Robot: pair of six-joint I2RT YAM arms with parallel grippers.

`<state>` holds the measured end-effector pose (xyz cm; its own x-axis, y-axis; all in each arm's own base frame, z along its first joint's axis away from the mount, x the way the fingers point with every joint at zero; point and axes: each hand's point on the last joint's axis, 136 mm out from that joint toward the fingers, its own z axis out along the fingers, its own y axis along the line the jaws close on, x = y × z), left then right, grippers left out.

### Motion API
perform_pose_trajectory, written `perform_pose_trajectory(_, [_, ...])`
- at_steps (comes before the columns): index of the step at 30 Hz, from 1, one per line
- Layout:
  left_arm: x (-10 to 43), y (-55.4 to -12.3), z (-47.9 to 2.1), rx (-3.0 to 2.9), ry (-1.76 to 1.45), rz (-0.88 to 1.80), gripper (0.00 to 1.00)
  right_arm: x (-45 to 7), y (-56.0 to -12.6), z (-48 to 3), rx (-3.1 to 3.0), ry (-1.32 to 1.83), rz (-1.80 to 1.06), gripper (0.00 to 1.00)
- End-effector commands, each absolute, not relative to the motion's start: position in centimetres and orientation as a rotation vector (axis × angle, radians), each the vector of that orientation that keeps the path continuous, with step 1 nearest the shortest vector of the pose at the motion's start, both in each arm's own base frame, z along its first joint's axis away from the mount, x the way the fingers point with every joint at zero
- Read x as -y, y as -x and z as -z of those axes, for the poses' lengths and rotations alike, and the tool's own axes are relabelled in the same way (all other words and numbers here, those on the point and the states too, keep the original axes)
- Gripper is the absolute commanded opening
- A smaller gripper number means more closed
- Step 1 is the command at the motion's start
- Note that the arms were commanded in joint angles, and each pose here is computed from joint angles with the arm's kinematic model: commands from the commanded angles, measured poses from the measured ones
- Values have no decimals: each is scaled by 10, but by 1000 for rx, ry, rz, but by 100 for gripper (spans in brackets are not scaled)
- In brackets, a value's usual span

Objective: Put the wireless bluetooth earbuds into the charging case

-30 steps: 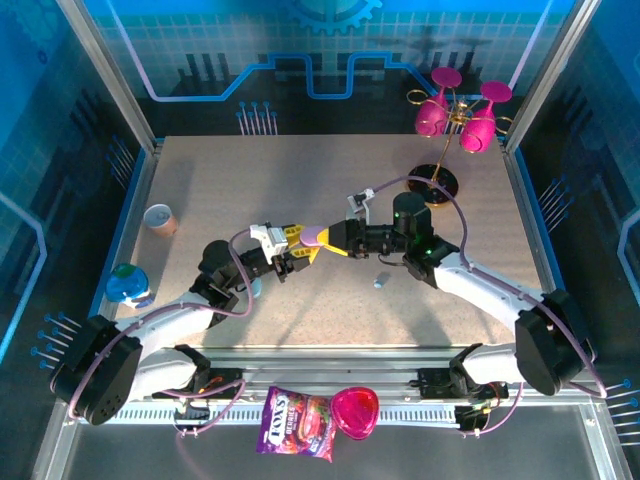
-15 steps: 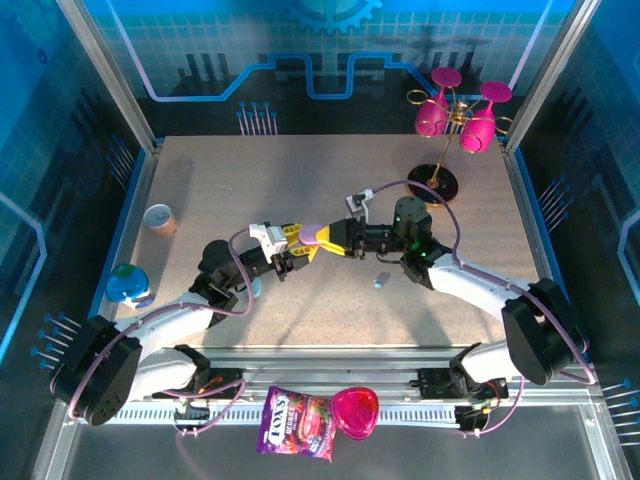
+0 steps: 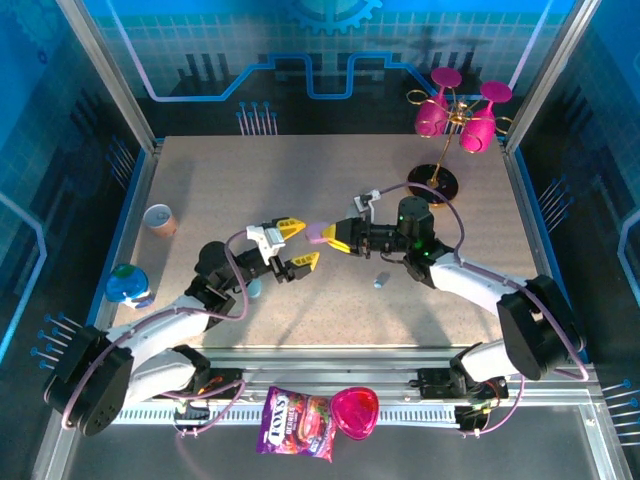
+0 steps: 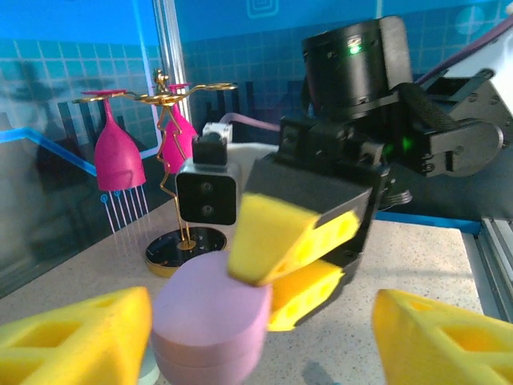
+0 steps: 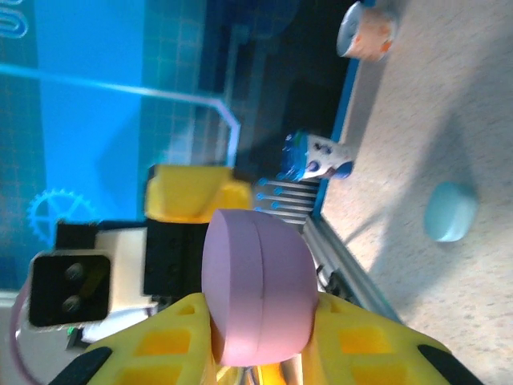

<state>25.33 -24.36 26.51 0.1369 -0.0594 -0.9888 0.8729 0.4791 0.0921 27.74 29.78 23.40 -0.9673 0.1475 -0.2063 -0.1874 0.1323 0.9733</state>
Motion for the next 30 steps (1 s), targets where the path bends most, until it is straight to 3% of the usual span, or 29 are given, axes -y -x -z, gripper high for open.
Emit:
perform_pose_trajectory(1, [241,-246,-255,-1287,-869,777,83,-284,-297,-208,-2198,-22,-1786,24])
perform_pose_trajectory(8, [229,-249,-218,-1467,-870,697,99,-264,-340,-148,-2373,-30,-1361,24])
perform_pose_trajectory(19, [203,-261,-175,-1758,-829,532,99,-280,-422,-86,-2474,7,-1085,25])
perform_pose_trajectory(30, [194,-265,-161,-1866,-776,490,99,-289,-446,-39,-2598,84,-850,27])
